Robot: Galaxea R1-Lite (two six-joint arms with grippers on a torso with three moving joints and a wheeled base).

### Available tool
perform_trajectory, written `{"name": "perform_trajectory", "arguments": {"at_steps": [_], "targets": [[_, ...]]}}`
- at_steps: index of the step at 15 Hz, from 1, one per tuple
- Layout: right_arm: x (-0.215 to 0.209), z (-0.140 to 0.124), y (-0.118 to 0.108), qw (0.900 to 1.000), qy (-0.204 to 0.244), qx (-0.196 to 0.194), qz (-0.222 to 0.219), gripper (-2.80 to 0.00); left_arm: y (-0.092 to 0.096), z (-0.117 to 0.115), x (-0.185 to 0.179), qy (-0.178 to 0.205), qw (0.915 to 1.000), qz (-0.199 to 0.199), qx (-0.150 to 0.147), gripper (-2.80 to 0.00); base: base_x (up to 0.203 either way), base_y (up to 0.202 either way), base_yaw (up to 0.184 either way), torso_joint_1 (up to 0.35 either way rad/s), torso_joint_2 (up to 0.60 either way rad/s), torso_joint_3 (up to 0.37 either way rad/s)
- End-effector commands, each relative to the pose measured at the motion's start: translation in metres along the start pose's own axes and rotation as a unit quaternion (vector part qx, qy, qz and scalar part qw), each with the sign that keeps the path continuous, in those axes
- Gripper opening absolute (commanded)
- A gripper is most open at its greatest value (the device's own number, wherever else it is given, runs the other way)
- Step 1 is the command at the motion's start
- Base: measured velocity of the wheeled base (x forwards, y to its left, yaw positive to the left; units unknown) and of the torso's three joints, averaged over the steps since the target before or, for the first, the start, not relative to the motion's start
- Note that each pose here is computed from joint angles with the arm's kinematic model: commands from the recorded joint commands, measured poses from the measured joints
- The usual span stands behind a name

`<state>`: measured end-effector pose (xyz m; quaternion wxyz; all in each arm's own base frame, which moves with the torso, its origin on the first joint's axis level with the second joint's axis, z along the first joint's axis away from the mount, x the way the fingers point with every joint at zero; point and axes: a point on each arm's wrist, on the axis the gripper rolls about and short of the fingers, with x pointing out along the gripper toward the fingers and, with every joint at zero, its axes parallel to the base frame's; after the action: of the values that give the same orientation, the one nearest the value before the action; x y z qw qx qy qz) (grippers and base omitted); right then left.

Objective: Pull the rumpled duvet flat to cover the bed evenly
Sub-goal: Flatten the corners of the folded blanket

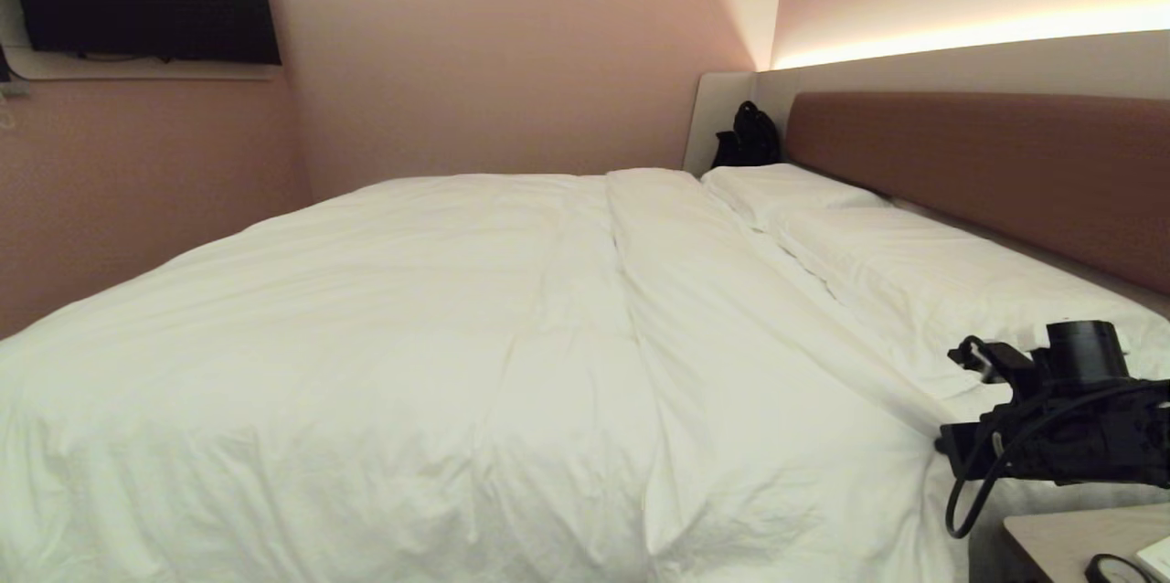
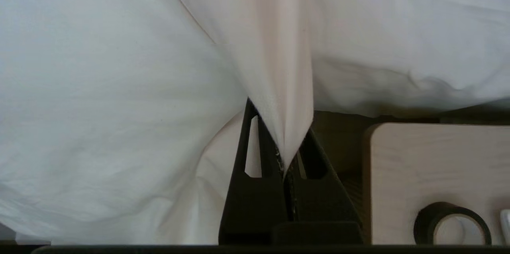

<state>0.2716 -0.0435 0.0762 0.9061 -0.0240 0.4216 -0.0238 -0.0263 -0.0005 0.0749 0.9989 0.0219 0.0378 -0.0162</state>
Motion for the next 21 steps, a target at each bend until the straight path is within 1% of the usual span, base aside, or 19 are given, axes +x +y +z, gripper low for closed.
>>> {"name": "perform_trajectory", "arguments": {"at_steps": [1,3,5,6,7,10,13,15,16,17,18,19,20,21], "targets": [[0.006,-0.009,0.000,1.000,0.020,0.001,0.001,-2.80,0.000,0.000,0.000,0.000,1.0000,-0.001,0.000,-2.80,0.000,0.000,0.000,0.000,0.00,0.000],[0.014,-0.014,0.001,0.999,0.037,0.000,0.006,-2.80,0.000,0.000,0.000,0.001,1.0000,-0.001,0.000,-2.80,0.000,0.000,0.000,0.000,0.00,0.000],[0.016,-0.016,0.002,0.999,0.041,0.000,0.010,-2.80,0.000,0.000,0.000,0.000,1.0000,-0.001,0.001,-2.80,0.000,0.000,0.000,0.000,0.00,0.000],[0.018,-0.017,0.003,0.999,0.045,-0.005,0.014,-0.84,0.000,0.000,0.000,0.000,1.0000,-0.001,0.000,-2.80,0.000,0.000,0.000,0.000,0.00,0.000],[0.020,-0.020,0.005,0.998,0.052,-0.012,0.018,0.00,0.000,0.000,0.000,0.000,1.0000,-0.001,0.001,-2.80,0.000,0.000,0.000,0.000,0.00,0.000],[0.013,-0.019,0.010,0.999,0.041,-0.019,0.029,0.00,0.000,0.000,0.000,0.001,1.0000,0.000,0.000,-2.80,0.000,0.000,0.000,0.000,0.00,0.000],[-0.009,-0.014,0.014,0.999,0.004,-0.024,0.046,0.00,0.000,0.000,0.000,0.000,1.0000,-0.001,0.001,-2.80,0.000,0.000,0.000,0.000,0.00,0.000],[-0.032,-0.008,0.017,0.998,-0.034,-0.030,0.050,0.00,0.000,0.000,0.000,0.000,1.0000,0.000,0.001,-2.80,0.000,0.000,0.000,0.000,0.00,0.000],[-0.047,-0.005,0.019,0.996,-0.060,-0.034,0.050,0.00,0.000,0.000,0.000,-0.001,1.0000,-0.001,0.001,-2.80,0.000,0.000,0.000,0.000,0.00,0.000],[-0.070,-0.001,0.020,0.993,-0.097,-0.038,0.048,0.00,0.000,0.000,0.000,0.000,1.0000,0.000,0.001,-2.80,0.000,0.000,0.000,0.000,0.00,0.000],[-0.093,0.001,0.021,0.989,-0.135,-0.041,0.045,0.00,0.000,0.000,0.000,0.000,1.0000,0.000,0.000,-2.80,0.000,0.000,0.000,0.000,0.00,0.000],[-0.122,0.002,0.021,0.981,-0.182,-0.045,0.040,0.00,0.000,0.000,0.000,0.000,1.0000,0.000,0.000,-2.80,0.000,0.000,0.000,0.000,0.00,0.000],[-0.147,0.000,0.022,0.974,-0.220,-0.048,0.035,-2.80,0.000,0.000,0.000,0.000,1.0000,0.000,0.000,-2.80,0.000,0.000,0.000,0.000,0.00,0.000],[-0.168,-0.003,0.022,0.966,-0.250,-0.050,0.032,-2.80,0.000,0.000,0.000,0.000,1.0000,0.000,0.000,-2.80,0.000,0.000,0.000,0.000,0.00,0.000]]}}
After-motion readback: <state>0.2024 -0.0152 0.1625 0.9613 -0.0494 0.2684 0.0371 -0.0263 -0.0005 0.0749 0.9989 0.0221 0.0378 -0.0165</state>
